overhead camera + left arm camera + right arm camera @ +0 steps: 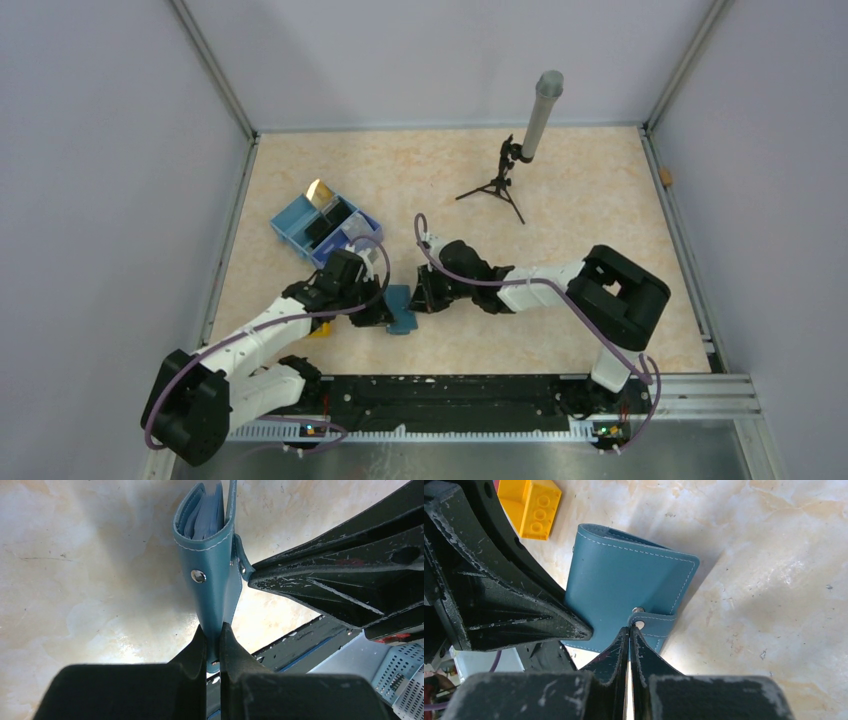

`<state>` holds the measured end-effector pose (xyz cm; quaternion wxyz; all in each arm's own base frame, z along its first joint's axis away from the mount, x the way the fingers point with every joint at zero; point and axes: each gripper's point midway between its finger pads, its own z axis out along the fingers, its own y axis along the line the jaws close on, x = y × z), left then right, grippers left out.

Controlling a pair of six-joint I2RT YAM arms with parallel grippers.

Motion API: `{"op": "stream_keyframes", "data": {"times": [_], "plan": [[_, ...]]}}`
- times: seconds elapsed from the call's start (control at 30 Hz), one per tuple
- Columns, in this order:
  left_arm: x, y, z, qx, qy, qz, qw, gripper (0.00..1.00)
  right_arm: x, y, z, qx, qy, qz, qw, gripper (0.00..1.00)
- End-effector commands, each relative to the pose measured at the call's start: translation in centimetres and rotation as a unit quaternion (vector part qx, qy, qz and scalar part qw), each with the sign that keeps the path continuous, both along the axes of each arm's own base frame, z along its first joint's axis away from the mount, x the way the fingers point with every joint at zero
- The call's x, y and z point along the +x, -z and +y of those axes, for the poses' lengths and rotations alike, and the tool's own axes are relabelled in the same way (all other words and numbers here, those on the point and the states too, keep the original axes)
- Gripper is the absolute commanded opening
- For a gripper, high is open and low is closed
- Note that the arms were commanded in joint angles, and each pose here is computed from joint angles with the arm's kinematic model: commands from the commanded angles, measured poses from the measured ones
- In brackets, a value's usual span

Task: Put the credit cards into the card holder
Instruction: Close the card holder at the center of the board.

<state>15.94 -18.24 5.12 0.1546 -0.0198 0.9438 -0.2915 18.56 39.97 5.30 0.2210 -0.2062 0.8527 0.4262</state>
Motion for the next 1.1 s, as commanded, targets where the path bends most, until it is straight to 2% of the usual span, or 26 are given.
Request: {"op": "stream_keyframes", "data": {"times": [0.0, 0.73, 1.07], "plan": [[-0.6, 1.6, 1.5, 0.045, -0.001, 0.015, 0.999, 0.0, 0.2, -2.3, 2.2, 0.037, -0.023, -0.027, 0.999, 0.0], [-0.8, 1.4, 1.2, 0.037, 0.007, 0.016, 0.999, 0.0, 1.0, -2.1, 2.4, 0.04, -0.004, -0.035, 0.999, 0.0], [-0.7, 1.4, 1.2, 0.036, 0.007, 0.014, 0.999, 0.0, 0.5, -0.4, 2.1, 0.028, -0.009, -0.02, 0.999, 0.0]]}}
